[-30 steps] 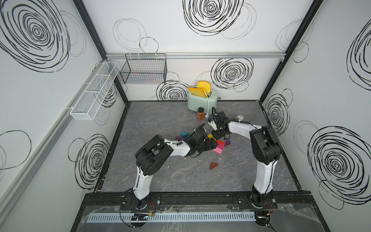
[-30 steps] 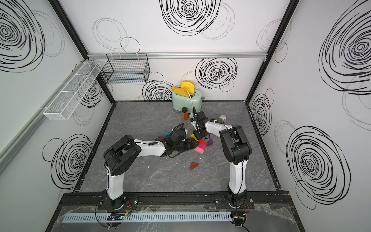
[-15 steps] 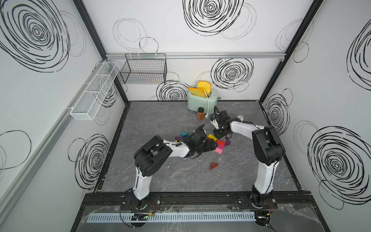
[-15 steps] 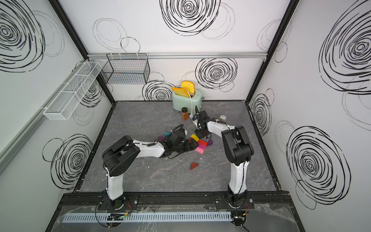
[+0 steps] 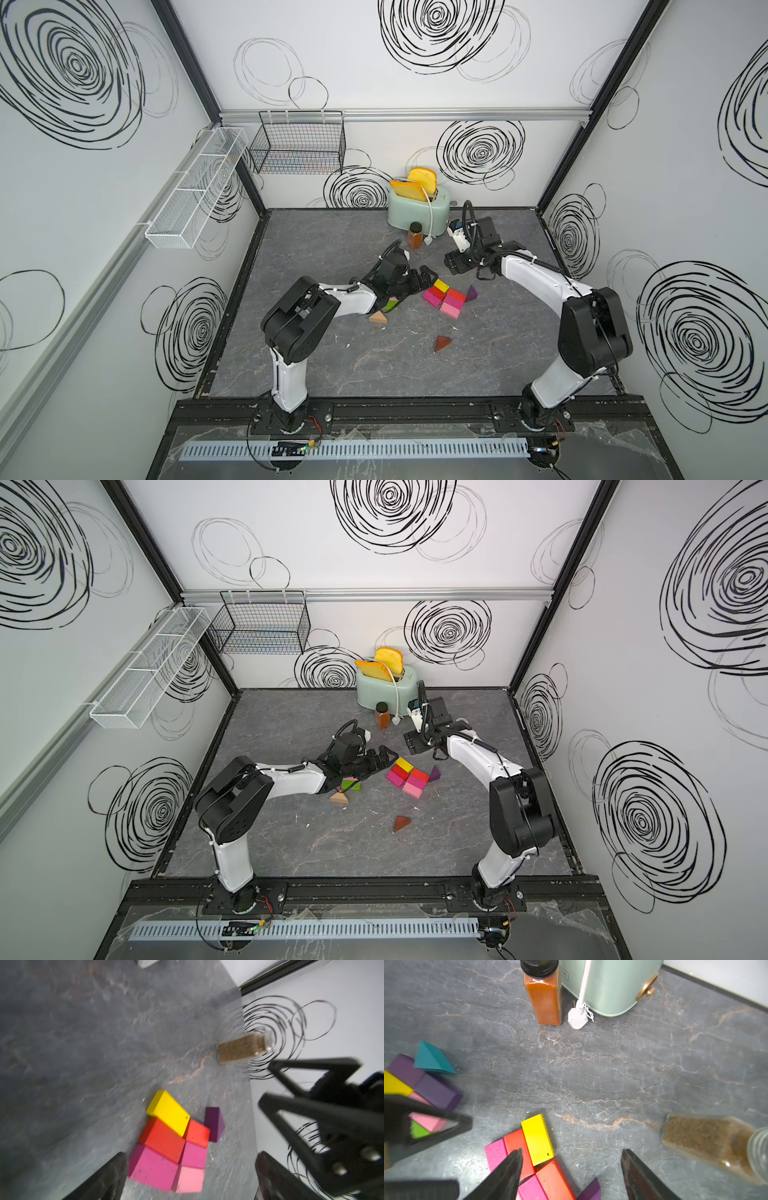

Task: Assemble a piece of candy with building blocks
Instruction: Adjust the building blocks at the center of the board.

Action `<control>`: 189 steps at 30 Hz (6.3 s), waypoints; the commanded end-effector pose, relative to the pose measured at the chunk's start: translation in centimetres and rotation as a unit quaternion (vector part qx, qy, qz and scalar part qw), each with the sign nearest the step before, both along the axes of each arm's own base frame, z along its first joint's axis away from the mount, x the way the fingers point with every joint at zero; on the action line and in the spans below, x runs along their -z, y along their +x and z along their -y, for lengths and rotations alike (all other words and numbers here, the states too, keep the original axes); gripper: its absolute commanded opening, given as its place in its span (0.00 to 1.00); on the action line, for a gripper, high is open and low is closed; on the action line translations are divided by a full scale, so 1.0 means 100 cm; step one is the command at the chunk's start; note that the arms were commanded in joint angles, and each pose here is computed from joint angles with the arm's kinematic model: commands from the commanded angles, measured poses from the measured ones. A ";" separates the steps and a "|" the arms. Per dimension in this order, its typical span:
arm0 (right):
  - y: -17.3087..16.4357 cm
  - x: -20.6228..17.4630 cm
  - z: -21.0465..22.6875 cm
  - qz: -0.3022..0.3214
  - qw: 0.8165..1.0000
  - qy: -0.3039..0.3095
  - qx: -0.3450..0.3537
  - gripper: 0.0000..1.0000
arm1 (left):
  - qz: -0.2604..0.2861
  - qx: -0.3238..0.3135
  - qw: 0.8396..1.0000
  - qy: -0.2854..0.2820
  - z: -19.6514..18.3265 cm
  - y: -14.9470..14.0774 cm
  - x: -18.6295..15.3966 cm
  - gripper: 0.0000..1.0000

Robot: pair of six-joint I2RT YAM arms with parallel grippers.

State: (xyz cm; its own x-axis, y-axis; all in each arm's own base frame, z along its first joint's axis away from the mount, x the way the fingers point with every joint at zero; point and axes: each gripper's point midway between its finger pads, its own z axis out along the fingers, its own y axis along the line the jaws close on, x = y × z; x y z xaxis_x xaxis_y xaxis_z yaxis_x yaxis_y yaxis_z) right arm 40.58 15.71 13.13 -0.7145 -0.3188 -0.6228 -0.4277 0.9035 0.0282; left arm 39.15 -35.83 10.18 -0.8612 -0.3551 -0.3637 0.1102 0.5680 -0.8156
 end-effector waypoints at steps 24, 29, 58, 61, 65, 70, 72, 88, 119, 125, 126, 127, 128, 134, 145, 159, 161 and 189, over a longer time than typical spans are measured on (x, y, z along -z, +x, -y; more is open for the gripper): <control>-0.041 -0.032 0.054 0.025 0.985 0.152 0.084 0.89 | 0.055 -0.022 0.995 -0.075 0.041 0.051 0.019 0.99; -0.041 -0.034 0.056 0.027 0.985 0.152 0.083 0.89 | 0.047 -0.022 0.995 -0.083 0.044 0.045 0.026 0.99; -0.039 -0.041 0.060 0.041 0.983 0.157 0.085 0.89 | 0.021 -0.030 0.995 -0.095 0.044 0.020 0.043 1.00; -0.039 -0.041 0.060 0.041 0.983 0.159 0.084 0.89 | 0.021 -0.029 0.995 -0.097 0.046 0.017 0.042 1.00; -0.039 -0.041 0.060 0.042 0.983 0.158 0.084 0.89 | 0.020 -0.024 0.995 -0.095 0.049 0.015 0.043 1.00; -0.039 -0.041 0.060 0.042 0.983 0.159 0.084 0.89 | 0.020 -0.025 0.995 -0.095 0.049 0.014 0.042 1.00; -0.038 -0.041 0.061 0.043 0.983 0.159 0.085 0.89 | 0.021 -0.027 0.995 -0.093 0.048 0.014 0.041 1.00; -0.014 -0.011 0.064 0.034 0.994 0.048 0.093 0.88 | 0.012 -0.023 0.999 0.048 0.000 0.006 0.024 0.98; 0.020 0.096 0.003 -0.077 0.988 -0.131 0.002 0.70 | -0.053 0.048 0.997 -0.007 0.035 -0.070 0.039 0.99; 0.013 0.103 0.003 -0.092 0.986 -0.136 -0.007 0.64 | -0.057 0.048 0.997 -0.012 0.042 -0.068 0.044 1.00; 0.011 0.105 0.001 -0.094 0.986 -0.137 -0.010 0.63 | -0.058 0.049 0.997 -0.012 0.043 -0.068 0.045 0.99; 0.010 0.106 0.000 -0.096 0.986 -0.136 -0.013 0.62 | -0.059 0.048 0.997 -0.012 0.043 -0.067 0.046 0.99; 0.008 0.108 -0.001 -0.100 0.985 -0.137 -0.014 0.60 | -0.060 0.049 0.997 -0.012 0.044 -0.068 0.048 1.00; 0.001 0.111 -0.001 -0.106 0.985 -0.137 -0.018 0.55 | -0.064 0.050 0.997 -0.011 0.047 -0.068 0.052 1.00; -0.003 0.111 -0.002 -0.111 0.985 -0.132 -0.022 0.47 | -0.067 0.052 0.996 -0.010 0.049 -0.068 0.055 1.00; -0.011 0.115 -0.003 -0.123 0.984 -0.126 -0.028 0.42 | -0.059 0.053 0.997 -0.017 0.046 -0.069 0.051 1.00; -0.011 0.114 -0.004 -0.122 0.984 -0.125 -0.029 0.42 | -0.059 0.053 0.997 -0.018 0.046 -0.070 0.050 1.00; -0.010 0.103 -0.008 -0.104 0.987 -0.120 -0.031 0.45 | -0.059 0.055 0.997 -0.018 0.044 -0.075 0.047 1.00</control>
State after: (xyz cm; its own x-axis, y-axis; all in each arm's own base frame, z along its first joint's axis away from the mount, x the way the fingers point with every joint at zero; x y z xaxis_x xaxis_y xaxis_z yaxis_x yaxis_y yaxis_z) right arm 40.74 15.92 2.11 -0.7984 -0.4697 -0.3767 -0.4654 0.8784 -0.1089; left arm 31.74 -40.78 5.35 -0.9338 -0.2559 -0.2502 0.0814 0.5289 -0.8448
